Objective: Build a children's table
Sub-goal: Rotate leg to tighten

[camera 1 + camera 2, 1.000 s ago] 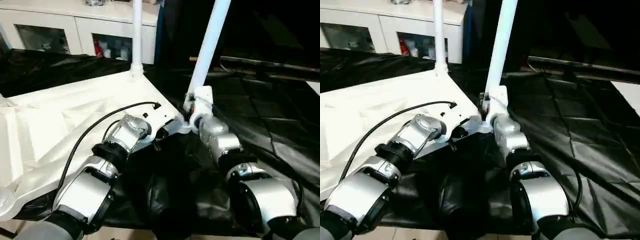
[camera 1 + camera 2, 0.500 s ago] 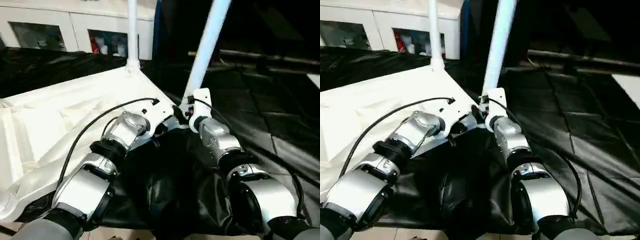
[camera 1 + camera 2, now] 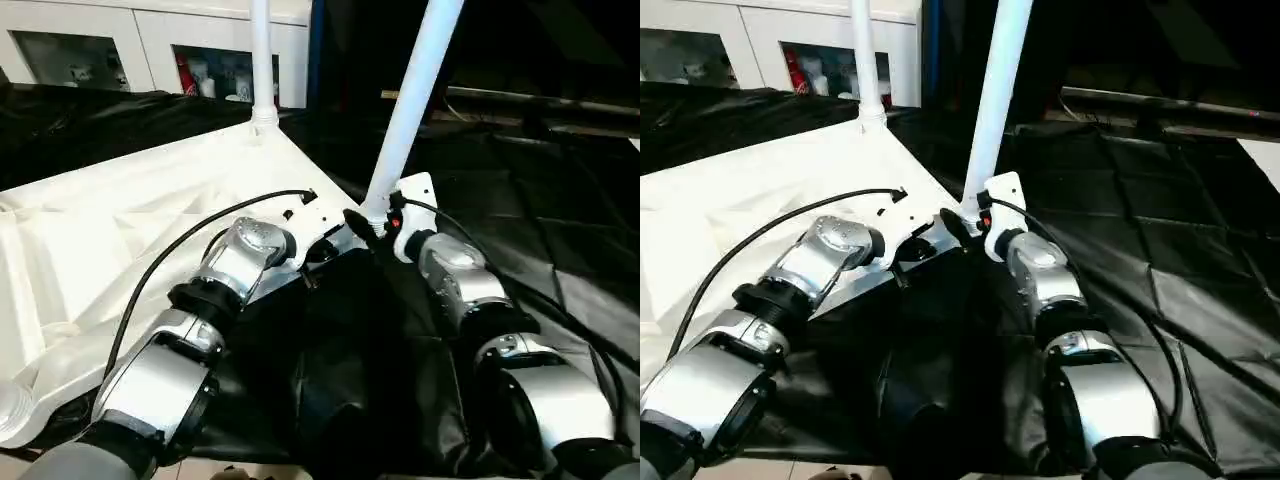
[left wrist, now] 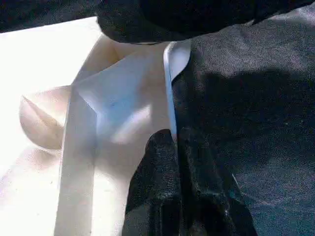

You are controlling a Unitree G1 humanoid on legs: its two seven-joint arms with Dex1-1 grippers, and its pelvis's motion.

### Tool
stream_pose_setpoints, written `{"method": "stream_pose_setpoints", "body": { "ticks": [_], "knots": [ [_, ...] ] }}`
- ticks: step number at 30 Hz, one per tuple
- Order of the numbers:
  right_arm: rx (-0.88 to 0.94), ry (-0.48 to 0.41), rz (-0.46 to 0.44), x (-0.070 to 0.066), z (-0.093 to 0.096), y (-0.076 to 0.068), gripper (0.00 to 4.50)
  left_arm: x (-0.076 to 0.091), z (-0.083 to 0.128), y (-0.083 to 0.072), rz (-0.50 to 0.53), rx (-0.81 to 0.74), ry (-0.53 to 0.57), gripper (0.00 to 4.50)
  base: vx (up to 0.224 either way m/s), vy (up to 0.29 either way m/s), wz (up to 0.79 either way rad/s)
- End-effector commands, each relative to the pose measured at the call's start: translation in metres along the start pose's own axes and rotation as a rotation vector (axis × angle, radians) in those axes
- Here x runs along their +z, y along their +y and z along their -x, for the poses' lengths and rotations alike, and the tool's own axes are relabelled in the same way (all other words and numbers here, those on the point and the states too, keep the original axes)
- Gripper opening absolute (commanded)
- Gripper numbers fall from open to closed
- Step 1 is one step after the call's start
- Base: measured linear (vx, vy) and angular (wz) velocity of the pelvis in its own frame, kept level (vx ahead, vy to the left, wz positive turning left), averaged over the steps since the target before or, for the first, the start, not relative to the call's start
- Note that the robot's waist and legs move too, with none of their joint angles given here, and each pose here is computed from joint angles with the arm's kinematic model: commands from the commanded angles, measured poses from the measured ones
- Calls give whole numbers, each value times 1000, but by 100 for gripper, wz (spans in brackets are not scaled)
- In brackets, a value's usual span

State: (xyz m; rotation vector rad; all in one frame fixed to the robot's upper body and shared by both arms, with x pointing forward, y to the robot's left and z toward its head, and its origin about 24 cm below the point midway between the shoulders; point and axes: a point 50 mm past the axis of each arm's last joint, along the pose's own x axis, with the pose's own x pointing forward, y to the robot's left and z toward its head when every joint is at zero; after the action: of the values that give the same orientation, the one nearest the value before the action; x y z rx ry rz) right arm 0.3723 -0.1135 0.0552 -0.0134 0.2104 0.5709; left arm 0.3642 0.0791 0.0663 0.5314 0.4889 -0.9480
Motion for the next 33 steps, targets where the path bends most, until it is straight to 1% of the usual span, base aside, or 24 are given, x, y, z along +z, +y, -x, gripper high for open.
{"method": "stream_pose_setpoints", "body": {
  "ticks": [1,8,12,16,17,20,21,24,25,28,29,33],
  "knots": [
    [48,60,-7,-16,5,3,432,-3,-4,-10,-46,-60,16,0,0,0,0],
    [110,45,24,-12,14,-6,432,-7,3,-9,-75,-93,3,0,0,0,0],
    [190,63,66,-14,19,-6,432,-12,8,-9,-83,-116,3,0,0,0,0],
    [242,60,79,-13,24,-7,432,-16,11,-11,-98,-146,-8,0,0,0,0],
    [261,51,87,-12,28,-9,432,-19,14,-12,-117,-161,-6,0,0,0,0],
    [289,48,101,-13,33,-11,432,-22,17,-12,-126,-170,-4,0,0,0,0],
    [320,46,124,-15,40,-13,432,-23,20,-13,-131,-186,-15,0,0,0,0],
    [342,40,140,-15,45,-15,432,-24,23,-14,-141,-205,-31,0,0,0,0],
    [367,38,156,-15,49,-15,432,-26,26,-16,-160,-238,-51,0,0,0,0],
    [391,44,171,-15,54,-15,432,-28,29,-18,-163,-263,-51,0,0,0,0],
    [406,53,198,-16,57,-16,432,-29,31,-20,-189,-281,-55,0,0,0,0],
    [421,50,226,-16,62,-18,432,-33,36,-23,-232,-319,-60,0,0,0,0]
  ]
}}
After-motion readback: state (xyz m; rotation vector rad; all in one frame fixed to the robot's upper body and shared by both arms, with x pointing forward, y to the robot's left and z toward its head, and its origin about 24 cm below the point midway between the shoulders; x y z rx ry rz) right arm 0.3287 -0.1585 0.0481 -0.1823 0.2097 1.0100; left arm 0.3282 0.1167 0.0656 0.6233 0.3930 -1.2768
